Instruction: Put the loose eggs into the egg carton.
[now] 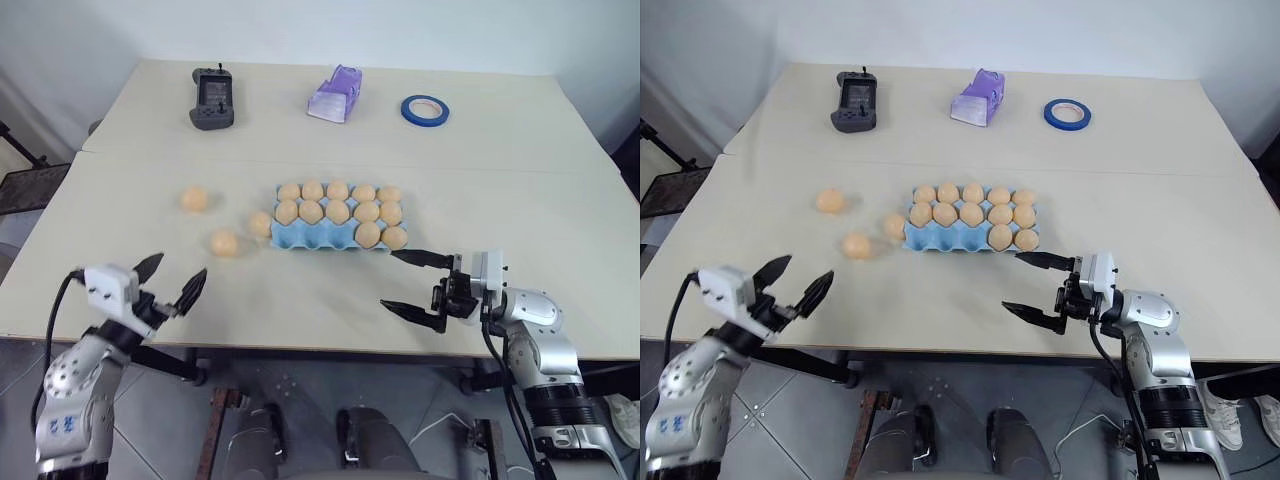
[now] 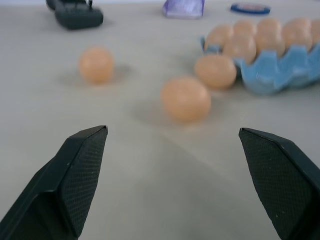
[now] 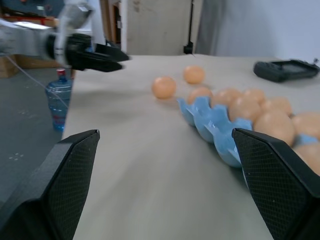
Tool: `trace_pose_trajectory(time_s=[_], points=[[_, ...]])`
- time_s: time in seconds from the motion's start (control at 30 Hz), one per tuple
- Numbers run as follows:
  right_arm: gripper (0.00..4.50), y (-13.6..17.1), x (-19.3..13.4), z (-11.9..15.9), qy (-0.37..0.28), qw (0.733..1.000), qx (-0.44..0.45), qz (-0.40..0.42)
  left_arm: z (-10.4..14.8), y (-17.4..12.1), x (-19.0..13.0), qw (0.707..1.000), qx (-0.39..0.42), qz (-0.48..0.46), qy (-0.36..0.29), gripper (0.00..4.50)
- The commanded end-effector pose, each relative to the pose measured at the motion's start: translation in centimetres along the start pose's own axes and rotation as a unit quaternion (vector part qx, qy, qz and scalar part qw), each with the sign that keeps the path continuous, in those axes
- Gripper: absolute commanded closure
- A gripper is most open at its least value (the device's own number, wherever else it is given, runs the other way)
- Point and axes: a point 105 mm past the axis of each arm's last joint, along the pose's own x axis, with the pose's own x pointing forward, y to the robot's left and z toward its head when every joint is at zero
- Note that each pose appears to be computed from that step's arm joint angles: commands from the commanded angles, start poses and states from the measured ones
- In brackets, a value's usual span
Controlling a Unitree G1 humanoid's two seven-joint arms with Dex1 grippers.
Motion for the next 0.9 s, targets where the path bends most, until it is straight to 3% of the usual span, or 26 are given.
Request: trace_pose_trajectory(time_s=[0.03,0.33,0.43,0.6,0.63,0.77,0.9], points=[[0.06,0.0,-0.3,0.6,0.002,1.0,-0.017,0.002,-0.2,0.0,2.1,1.0,0.01,-0.012,0.009,0.0],[0.06,-0.1,-0.3,0.7,0.004,1.0,-0.017,-0.013,-2.2,-0.9,6.8,0.998,-0.001,-0.05,0.035,0.0],[0.0,-0.2,-0.4,0.8,0.004,1.0,-0.018,-0.021,-2.6,-1.0,7.3,0.997,-0.003,-0.058,0.041,0.6],[0.0,-0.3,-0.5,0.8,0.004,0.999,-0.019,-0.031,-2.6,-1.2,7.4,0.997,-0.003,-0.067,0.041,2.13],[0.0,-0.3,-0.5,0.8,0.004,0.999,-0.02,-0.033,-2.6,-1.2,7.4,0.997,-0.003,-0.068,0.042,2.27],[0.0,-0.6,-0.9,0.5,0.011,0.998,-0.024,-0.055,2.4,-6.8,8.3,0.974,0.029,-0.222,-0.047,2.32],[0.0,-0.9,-1.3,0.3,0.015,0.997,-0.023,-0.071,2.8,-10.3,9.5,0.954,0.017,-0.295,-0.051,2.32]])
